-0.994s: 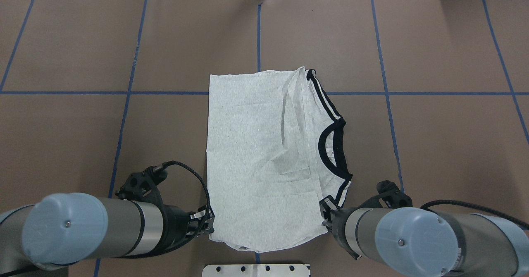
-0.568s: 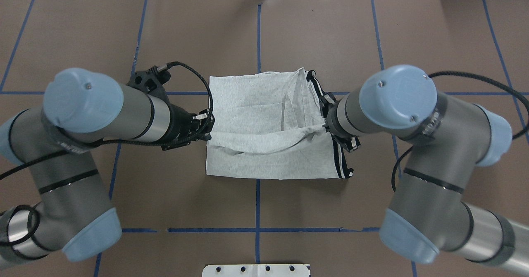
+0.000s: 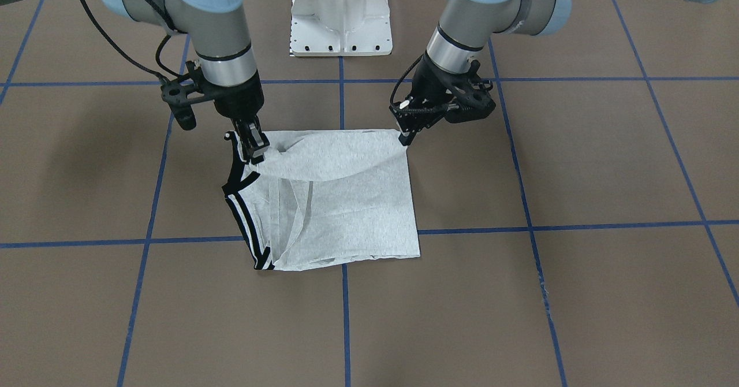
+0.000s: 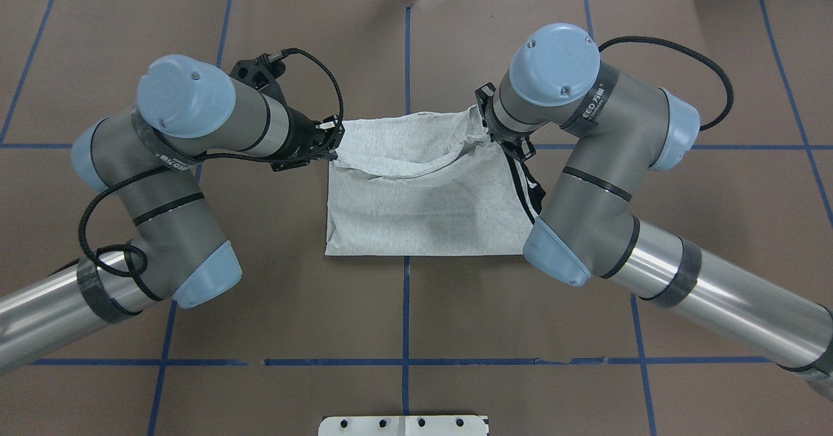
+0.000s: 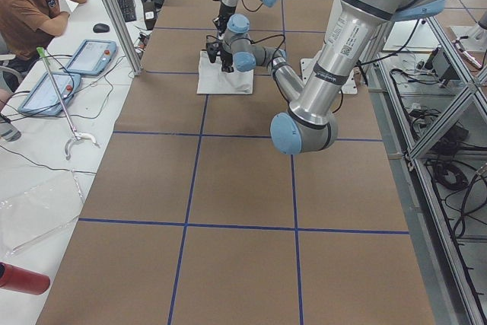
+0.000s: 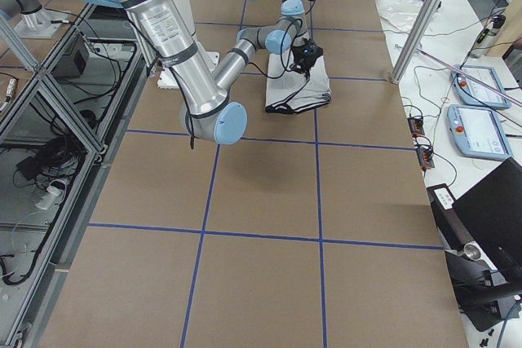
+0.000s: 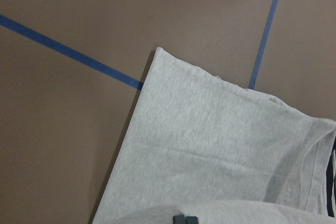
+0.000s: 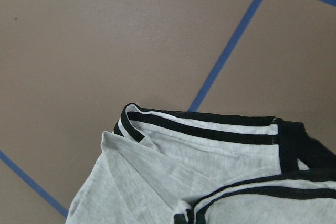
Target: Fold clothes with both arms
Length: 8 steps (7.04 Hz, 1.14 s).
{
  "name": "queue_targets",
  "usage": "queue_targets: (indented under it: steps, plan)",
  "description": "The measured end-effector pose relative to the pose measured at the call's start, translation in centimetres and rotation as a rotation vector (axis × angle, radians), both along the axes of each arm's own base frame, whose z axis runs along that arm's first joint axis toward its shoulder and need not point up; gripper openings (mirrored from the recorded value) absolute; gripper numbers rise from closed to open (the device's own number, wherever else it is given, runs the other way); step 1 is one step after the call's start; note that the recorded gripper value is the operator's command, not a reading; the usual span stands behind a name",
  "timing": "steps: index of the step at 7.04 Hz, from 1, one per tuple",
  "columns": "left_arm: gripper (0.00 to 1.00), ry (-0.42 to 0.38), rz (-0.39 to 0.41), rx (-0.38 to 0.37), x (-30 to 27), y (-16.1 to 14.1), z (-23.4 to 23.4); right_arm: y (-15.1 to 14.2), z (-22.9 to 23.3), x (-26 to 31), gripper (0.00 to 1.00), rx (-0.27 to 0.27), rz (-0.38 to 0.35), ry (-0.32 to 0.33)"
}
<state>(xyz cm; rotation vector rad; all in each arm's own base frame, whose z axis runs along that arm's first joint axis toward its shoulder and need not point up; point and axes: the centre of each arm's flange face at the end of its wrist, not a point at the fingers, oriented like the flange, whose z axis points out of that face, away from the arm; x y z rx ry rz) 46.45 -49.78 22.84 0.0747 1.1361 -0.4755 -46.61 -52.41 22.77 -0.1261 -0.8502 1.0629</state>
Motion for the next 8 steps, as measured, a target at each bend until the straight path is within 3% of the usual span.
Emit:
queue_targets:
  steps: [1,2,3,5,6,8]
  plan:
    - [0.00,-0.011,-0.011,0.028,0.4,-2.5,0.7,-2.4,0.3,-0.9,0.00,0.008,-0.017,0.022]
    - [0.41,-0.025,-0.017,0.056,0.5,-4.5,1.5,-4.5,0.7,-1.6,0.99,0.012,-0.025,0.034]
    - [0.63,-0.040,-0.020,0.088,0.5,-6.4,3.0,-6.7,1.1,-2.0,1.00,0.028,-0.037,0.037]
    - [0.65,-0.080,-0.030,0.175,-1.0,-10.4,6.1,-11.4,2.5,-1.9,1.00,0.114,-0.105,0.072]
    - [0.65,-0.103,-0.037,0.212,-2.6,-12.0,6.8,-14.1,3.6,0.3,1.00,0.171,-0.164,0.098]
    - [0.65,-0.126,-0.038,0.247,-4.5,-13.4,7.4,-18.0,7.6,6.4,1.00,0.230,-0.278,0.140]
